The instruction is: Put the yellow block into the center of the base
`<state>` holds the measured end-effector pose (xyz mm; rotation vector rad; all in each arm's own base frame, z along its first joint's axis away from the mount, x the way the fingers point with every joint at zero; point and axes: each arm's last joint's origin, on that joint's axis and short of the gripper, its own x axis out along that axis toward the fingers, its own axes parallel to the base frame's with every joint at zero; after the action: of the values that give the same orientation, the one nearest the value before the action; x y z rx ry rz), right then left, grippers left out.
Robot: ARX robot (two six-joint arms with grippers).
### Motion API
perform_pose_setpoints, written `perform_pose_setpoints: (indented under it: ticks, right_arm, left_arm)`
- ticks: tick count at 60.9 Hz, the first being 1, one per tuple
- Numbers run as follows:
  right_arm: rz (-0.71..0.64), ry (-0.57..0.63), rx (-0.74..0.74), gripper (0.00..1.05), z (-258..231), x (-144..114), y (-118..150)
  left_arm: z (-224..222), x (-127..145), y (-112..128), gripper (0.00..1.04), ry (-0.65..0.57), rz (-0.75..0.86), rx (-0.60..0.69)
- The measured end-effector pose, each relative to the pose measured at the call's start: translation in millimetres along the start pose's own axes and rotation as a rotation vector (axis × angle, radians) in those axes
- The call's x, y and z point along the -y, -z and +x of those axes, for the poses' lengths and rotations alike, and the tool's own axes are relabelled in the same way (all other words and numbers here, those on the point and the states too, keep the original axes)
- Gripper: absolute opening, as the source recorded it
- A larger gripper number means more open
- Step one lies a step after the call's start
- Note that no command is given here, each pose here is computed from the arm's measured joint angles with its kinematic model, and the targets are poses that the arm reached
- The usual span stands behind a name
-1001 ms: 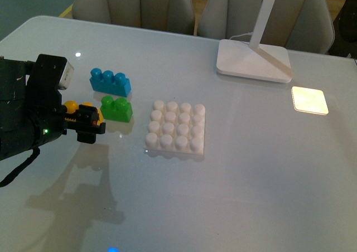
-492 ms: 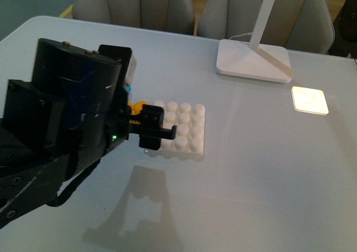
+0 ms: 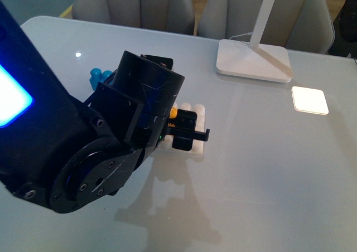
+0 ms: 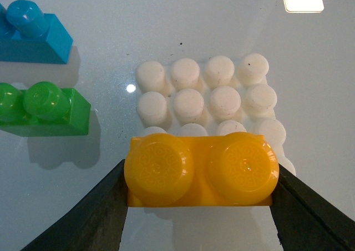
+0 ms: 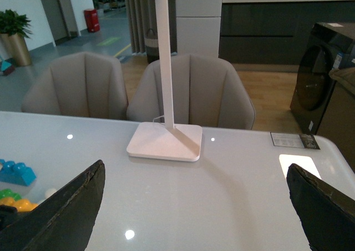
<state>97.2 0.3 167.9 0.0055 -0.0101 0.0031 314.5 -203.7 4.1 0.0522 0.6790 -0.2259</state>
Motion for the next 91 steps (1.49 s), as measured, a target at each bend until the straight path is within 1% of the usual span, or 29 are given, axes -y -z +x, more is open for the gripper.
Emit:
perform_pose_setpoints:
  ticks: [16, 39, 91]
  right_arm:
    - [0.000, 0.000, 0.000, 0.96, 0.0, 0.0, 0.0]
    - [0.000, 0.000, 0.000, 0.96, 0.0, 0.0, 0.0]
    - [0.000, 0.000, 0.000, 0.96, 0.0, 0.0, 0.0]
  left_arm:
    - [14.8, 8.5, -6.7, 0.63, -0.013, 0.006, 0.001]
    - [25.7, 19.5, -8.8, 0.63, -0.007, 0.018, -0.004]
    - [38.8, 22.8, -1.1, 0.63, -0.026, 0.023, -0.030]
